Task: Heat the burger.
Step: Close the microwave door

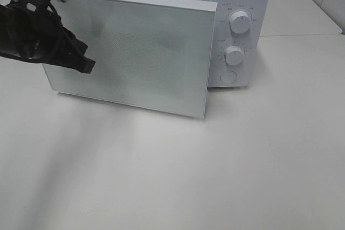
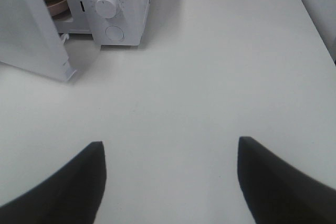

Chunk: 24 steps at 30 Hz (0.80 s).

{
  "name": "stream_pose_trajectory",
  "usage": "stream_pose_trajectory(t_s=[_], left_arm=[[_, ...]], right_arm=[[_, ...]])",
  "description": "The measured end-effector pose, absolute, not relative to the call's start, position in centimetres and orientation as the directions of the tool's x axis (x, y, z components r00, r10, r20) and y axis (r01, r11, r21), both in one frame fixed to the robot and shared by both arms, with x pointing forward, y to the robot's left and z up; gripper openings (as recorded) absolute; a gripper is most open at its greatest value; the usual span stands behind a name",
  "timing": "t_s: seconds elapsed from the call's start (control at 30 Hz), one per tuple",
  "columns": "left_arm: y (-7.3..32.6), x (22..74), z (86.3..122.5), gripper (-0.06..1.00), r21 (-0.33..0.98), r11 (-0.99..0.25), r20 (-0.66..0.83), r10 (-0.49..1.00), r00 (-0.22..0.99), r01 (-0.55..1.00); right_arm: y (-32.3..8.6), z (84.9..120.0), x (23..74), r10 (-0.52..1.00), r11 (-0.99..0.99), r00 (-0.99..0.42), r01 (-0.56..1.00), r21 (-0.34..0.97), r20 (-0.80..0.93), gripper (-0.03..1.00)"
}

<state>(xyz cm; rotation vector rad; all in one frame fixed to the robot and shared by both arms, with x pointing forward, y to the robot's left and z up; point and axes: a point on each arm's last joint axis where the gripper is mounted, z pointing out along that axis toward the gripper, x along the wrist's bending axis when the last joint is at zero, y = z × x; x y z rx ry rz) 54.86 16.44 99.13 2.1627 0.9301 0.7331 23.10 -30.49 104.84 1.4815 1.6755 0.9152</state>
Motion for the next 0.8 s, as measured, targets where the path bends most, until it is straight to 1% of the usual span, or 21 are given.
stream_pose_trajectory(t_s=[0.37,0.5,0.53,0.57,0.7,0.8], left_arm=[[12.7,57.9,98.7,0.0,0.781,-0.509,0.237,0.778,0.582,0.362],[10.6,59.0,98.2,0.0,0.784,-0.514,0.224,0.758,0.612,0.349],[10.6,59.0,98.2,0.0,0.784,-0.514,0.224,0.758,0.612,0.349],[9.8,59.3,97.8,0.0,0.778,-0.521,0.21,0.742,0.637,0.352],[8.2,60.0,96.8,0.0,0.764,-0.531,0.175,0.717,0.675,0.366],[7.6,60.3,96.5,0.0,0.772,-0.5,0.136,0.734,0.666,0.393]], right_arm=[[-30.5,104.8,23.1,0.994,0.092,-0.091,0.492,0.866,-0.054,0.67],[-30.5,104.8,23.1,0.994,0.092,-0.091,0.492,0.866,-0.054,0.67],[-30.5,104.8,23.1,0.994,0.092,-0.091,0.492,0.866,-0.054,0.67],[-30.5,104.8,23.1,0.994,0.092,-0.091,0.492,0.866,-0.054,0.67],[-30.5,104.8,23.1,0.994,0.092,-0.091,0.492,0.866,-0.054,0.67],[-30.5,104.8,23.1,0.994,0.092,-0.091,0.492,0.866,-0.054,0.67]])
